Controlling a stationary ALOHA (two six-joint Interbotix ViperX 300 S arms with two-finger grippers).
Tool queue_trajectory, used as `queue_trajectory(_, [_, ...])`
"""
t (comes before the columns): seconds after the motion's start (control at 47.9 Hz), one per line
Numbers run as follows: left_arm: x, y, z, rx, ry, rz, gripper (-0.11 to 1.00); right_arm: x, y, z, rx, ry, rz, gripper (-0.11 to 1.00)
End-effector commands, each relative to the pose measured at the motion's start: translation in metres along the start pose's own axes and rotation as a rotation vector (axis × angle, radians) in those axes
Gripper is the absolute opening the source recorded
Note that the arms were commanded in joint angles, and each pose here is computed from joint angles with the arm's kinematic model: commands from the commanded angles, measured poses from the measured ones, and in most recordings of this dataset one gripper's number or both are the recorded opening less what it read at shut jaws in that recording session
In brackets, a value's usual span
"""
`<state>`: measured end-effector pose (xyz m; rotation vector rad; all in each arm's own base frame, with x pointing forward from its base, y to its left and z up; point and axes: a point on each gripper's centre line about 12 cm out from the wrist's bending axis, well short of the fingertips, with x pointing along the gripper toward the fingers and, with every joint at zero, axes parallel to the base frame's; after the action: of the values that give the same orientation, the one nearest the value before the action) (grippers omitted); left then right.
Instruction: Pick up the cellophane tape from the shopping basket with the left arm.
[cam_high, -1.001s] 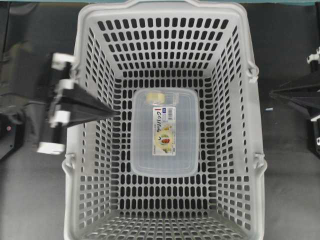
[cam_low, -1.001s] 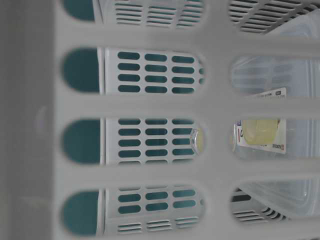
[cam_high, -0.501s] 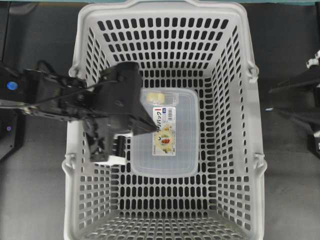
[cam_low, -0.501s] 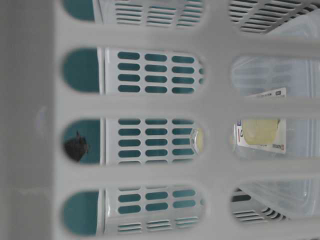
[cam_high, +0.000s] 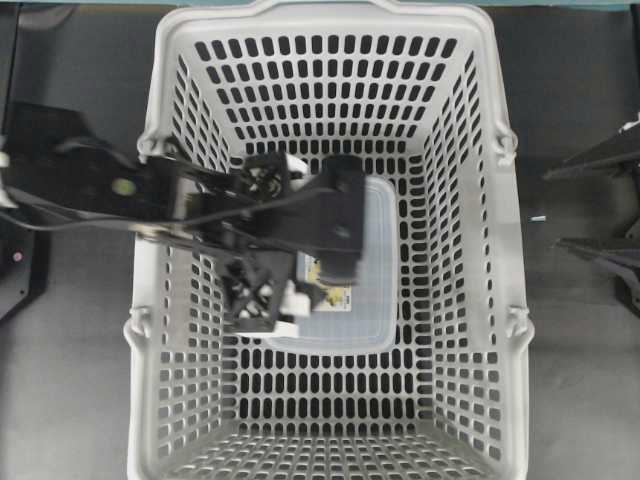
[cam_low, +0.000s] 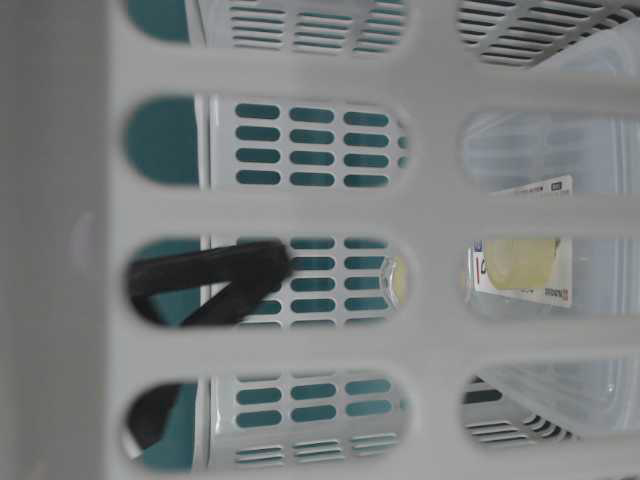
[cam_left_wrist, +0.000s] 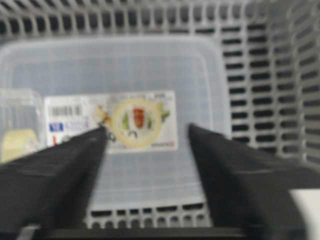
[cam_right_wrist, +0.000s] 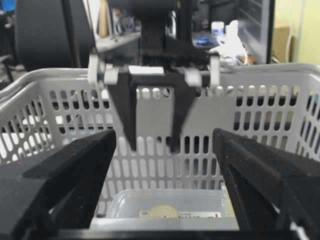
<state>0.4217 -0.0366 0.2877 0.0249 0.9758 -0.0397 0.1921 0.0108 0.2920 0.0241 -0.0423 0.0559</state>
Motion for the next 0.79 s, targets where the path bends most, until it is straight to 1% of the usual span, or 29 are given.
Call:
queue_trajectory(0.0, [0.004, -0.001, 0.011, -0.002, 0.014, 0.003, 0.77, 0.002, 0.002, 0.009, 0.002, -0.024, 0.008, 0.76])
queue_trajectory(0.063, [0.013, 0.000, 0.012, -0.006, 0.035, 0.005, 0.88, 0.002, 0.002, 0.009, 0.004, -0.026, 0.009, 0.75])
queue_trajectory(0.104, [0.019, -0.001, 0.012, -0.006, 0.046, 0.005, 0.91, 0.002, 0.002, 0.009, 0.002, -0.026, 0.011, 0.75])
queue_trajectory(0.25, [0.045, -0.002, 0.003, -0.004, 0.112, 0.008, 0.90, 0.002, 0.003, 0.009, 0.002, -0.026, 0.014, 0.76])
queue_trajectory(0.438, [0.067, -0.003, -0.005, 0.001, 0.161, 0.009, 0.90, 0.002, 0.003, 0.009, 0.006, -0.026, 0.017, 0.75])
queue_trajectory(0.605, [0.077, 0.001, -0.015, 0.000, 0.194, 0.014, 0.90, 0.002, 0.006, 0.009, 0.003, -0.024, 0.029, 0.75])
queue_trajectory(0.689, [0.081, 0.004, -0.020, -0.016, 0.207, 0.019, 0.90, 0.002, 0.006, 0.008, 0.003, -0.021, 0.029, 0.75])
queue_trajectory(0.772, [0.083, 0.007, -0.025, -0.019, 0.216, 0.022, 0.90, 0.002, 0.005, 0.008, 0.005, -0.021, 0.027, 0.75])
